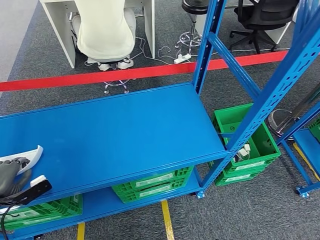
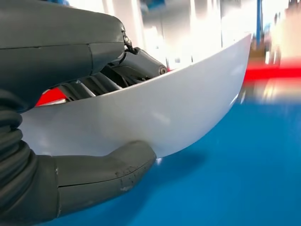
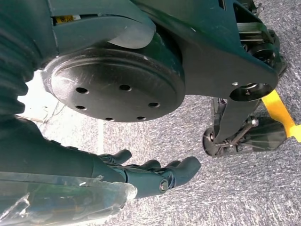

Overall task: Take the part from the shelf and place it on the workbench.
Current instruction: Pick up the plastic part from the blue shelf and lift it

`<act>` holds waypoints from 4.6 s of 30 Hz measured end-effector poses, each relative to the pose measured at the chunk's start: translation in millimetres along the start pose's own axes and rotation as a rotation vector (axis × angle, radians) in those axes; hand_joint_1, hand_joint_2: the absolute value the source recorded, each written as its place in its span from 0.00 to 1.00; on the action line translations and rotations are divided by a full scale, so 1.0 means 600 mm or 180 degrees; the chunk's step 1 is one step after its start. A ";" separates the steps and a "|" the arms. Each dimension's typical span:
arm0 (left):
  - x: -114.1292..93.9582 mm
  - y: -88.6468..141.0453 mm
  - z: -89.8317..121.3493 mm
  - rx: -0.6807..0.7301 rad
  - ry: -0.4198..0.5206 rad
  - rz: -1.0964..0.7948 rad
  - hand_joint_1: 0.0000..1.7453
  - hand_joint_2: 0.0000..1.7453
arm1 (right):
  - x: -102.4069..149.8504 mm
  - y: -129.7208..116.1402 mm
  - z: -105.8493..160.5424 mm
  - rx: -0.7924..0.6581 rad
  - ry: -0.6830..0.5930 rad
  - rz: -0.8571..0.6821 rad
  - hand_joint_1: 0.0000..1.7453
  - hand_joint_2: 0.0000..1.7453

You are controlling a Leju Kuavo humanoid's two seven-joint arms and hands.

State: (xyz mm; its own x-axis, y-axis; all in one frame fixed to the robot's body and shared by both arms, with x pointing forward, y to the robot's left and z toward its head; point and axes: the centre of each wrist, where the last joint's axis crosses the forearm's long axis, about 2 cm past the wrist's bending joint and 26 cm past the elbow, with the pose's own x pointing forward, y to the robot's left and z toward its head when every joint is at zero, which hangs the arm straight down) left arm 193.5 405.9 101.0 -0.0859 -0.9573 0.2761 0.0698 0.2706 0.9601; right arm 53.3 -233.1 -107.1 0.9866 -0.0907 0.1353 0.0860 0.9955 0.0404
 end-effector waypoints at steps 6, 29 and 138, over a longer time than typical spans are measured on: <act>0.040 0.000 -0.010 0.1428 -0.0275 0.0478 1.00 1.00 | 0.000 0.000 0.000 -0.0035 -0.0022 0.0009 0.00 1.00; 0.178 0.117 0.012 0.3152 -0.1854 0.3096 1.00 1.00 | -0.001 0.000 0.000 -0.0058 -0.0092 0.0006 0.00 1.00; 0.202 0.090 0.006 0.3480 -0.1407 0.2974 1.00 1.00 | 0.003 -0.063 -0.003 -0.0471 -0.0137 -0.0315 0.00 1.00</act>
State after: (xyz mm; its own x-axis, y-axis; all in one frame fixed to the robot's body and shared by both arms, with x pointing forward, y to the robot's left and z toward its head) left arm 183.4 305.1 186.5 -0.7287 -0.3490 0.5892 -0.4707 0.8802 -0.0608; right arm 52.2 -270.6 -110.0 0.9658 -0.1863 0.1804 0.2048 0.9747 -0.0900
